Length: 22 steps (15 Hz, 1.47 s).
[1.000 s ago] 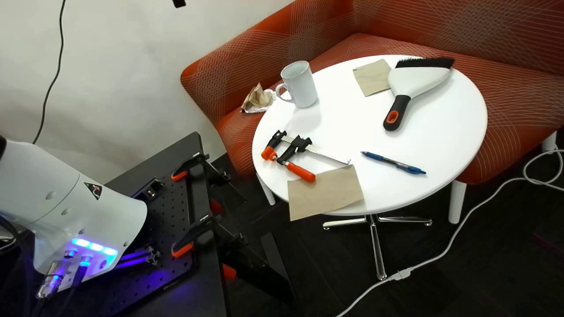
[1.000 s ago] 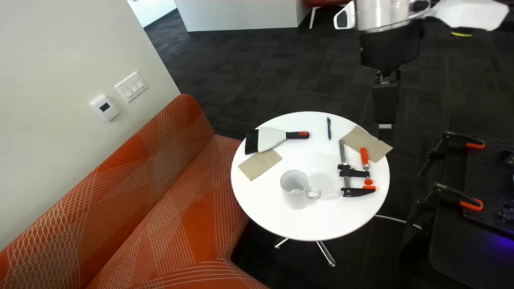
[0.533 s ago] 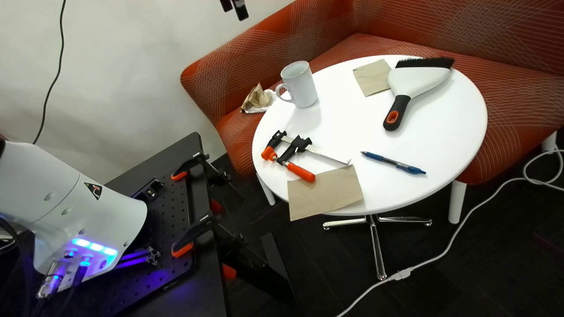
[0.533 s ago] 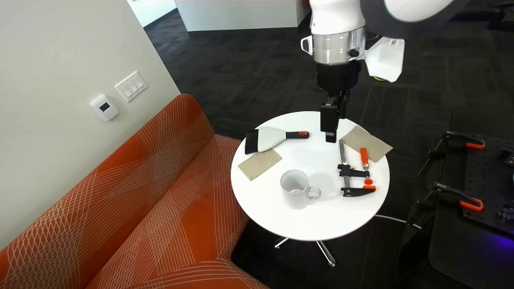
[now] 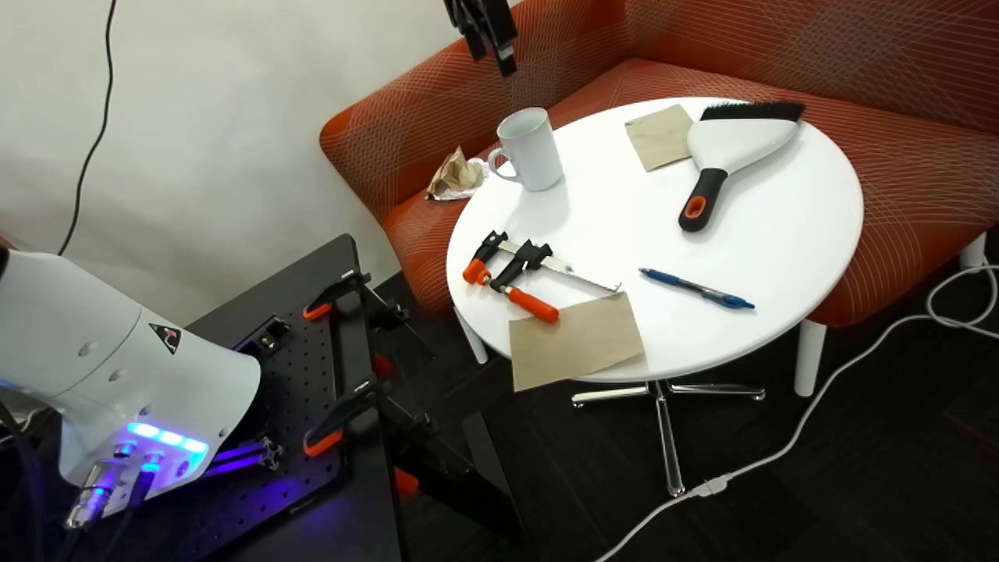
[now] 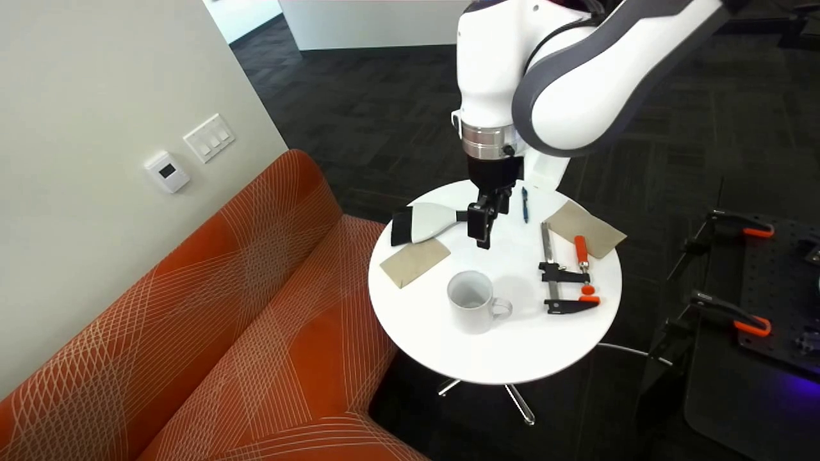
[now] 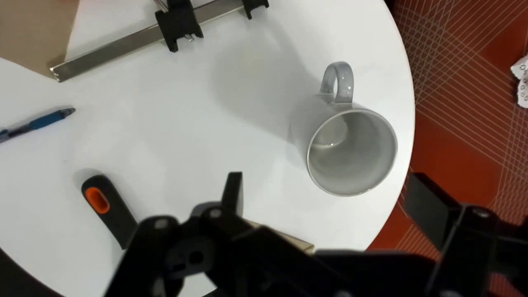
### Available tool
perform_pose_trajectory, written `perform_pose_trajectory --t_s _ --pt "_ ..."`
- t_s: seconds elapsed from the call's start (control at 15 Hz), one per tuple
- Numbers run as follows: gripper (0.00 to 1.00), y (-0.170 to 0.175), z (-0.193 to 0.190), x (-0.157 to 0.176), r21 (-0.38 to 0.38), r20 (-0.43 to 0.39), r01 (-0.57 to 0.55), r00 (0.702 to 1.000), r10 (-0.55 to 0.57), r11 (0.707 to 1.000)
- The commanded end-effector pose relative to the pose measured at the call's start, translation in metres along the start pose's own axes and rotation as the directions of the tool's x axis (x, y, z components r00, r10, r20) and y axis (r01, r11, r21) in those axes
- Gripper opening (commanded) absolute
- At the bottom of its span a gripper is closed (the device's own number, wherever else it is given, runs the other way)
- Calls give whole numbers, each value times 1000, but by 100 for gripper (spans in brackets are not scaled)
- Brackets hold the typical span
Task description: Move the white mug to the right
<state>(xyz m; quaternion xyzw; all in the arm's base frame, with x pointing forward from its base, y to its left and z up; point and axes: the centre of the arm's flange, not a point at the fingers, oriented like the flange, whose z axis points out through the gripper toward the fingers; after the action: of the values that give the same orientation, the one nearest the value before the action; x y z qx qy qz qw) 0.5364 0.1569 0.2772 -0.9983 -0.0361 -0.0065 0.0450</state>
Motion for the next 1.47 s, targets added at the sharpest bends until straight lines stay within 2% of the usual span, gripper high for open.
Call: perform_pose_trajectory --t_s 0.0,0.47,0.87,1.4 --pt "100 0 7 3 0 8 -4 1000 4 1000" --pt "100 -1 11 10 4 8 -5 1000 5 1000" --pt "100 3 48 35 9 -2 -17 1000 17 1000" --pt "100 12 105 52 2 42 -50 998 50 999"
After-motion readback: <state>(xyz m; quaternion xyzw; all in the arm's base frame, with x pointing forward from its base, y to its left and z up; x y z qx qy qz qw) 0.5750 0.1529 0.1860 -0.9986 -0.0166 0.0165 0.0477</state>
